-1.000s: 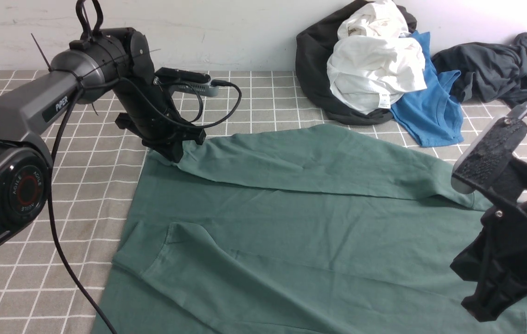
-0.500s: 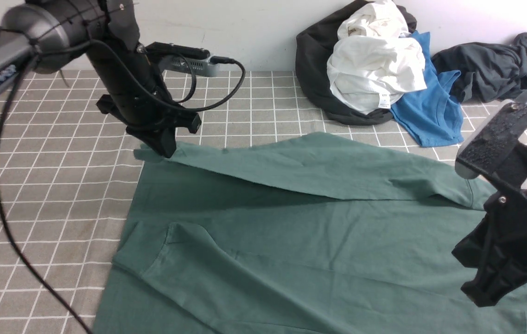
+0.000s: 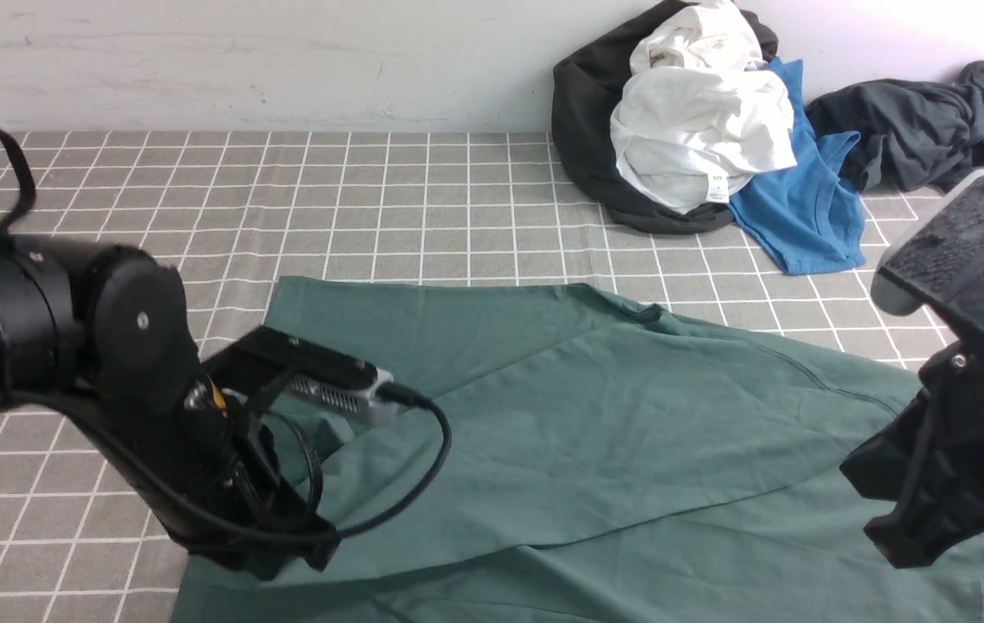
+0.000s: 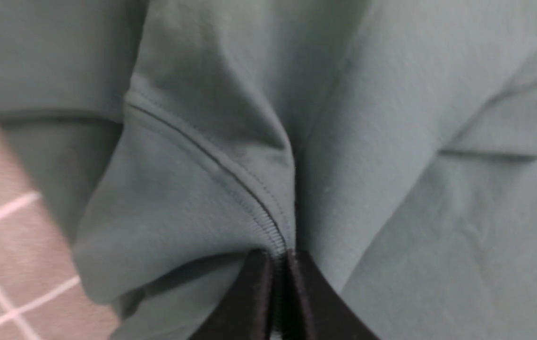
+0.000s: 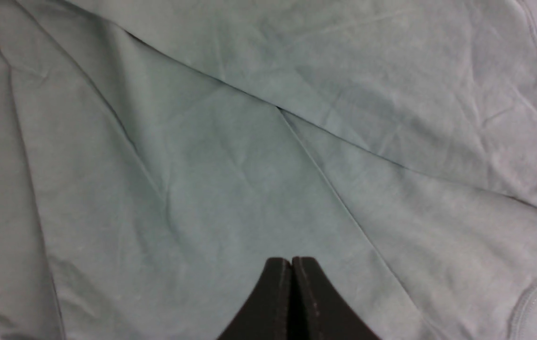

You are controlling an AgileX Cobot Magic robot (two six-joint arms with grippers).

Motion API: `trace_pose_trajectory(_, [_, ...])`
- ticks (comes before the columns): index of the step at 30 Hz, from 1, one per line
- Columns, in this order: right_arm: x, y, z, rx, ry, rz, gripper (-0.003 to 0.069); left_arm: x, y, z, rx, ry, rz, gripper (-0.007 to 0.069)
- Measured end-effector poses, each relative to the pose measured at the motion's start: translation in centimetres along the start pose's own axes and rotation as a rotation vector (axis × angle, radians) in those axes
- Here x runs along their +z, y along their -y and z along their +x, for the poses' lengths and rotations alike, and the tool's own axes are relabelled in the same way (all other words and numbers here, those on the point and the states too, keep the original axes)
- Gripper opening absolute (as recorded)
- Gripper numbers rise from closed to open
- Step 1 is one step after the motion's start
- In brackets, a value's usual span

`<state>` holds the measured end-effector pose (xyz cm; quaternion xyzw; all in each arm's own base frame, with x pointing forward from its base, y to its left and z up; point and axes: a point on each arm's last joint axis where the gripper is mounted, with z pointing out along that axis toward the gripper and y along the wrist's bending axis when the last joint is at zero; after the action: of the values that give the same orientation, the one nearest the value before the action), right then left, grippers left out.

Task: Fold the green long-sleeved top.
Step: Use the left arm to drag and drop the cuff onto the cuff closest to the left arm, then use both arms simultaneously to clamp the lower edge of the clothing fabric

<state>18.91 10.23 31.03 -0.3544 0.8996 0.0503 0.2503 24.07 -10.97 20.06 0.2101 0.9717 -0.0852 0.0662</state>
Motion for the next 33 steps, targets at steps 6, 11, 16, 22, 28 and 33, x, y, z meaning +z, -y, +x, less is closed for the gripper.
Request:
trace_pose_trajectory(6, [0.0,-0.5,0.5,0.024,-0.053,-0.051,-0.0015,1.0,-0.3,0.5,0.027,0.000,-0.035,0.0041])
trace_pose_trajectory(11, [-0.2,-0.9,1.0,0.036,-0.102,-0.098,-0.0015,0.9,-0.6,0.7,0.065,-0.026,-0.071,0.0172])
trace_pose_trajectory(16, [-1.4,-2.3,1.5,0.007,-0.103,-0.180,-0.0015,0.4,-0.6,1.9,0.080,-0.143,-0.076,0.0363])
trace_pose_trajectory(22, [-3.7,-4.5,2.0,-0.086,-0.022,-0.233,-0.0015,-1.6,2.6,4.3,0.244,-0.200,-0.042,0.0414])
trace_pose_trajectory(28, [-5.1,-4.9,2.6,-0.112,0.028,-0.236,-0.0015,1.3,5.9,9.8,0.570,-0.361,-0.005,0.0417])
trace_pose_trajectory(33, [-5.2,-4.9,2.6,-0.115,0.030,-0.232,-0.0015,3.7,6.0,12.7,0.754,-0.374,-0.011,0.0416])
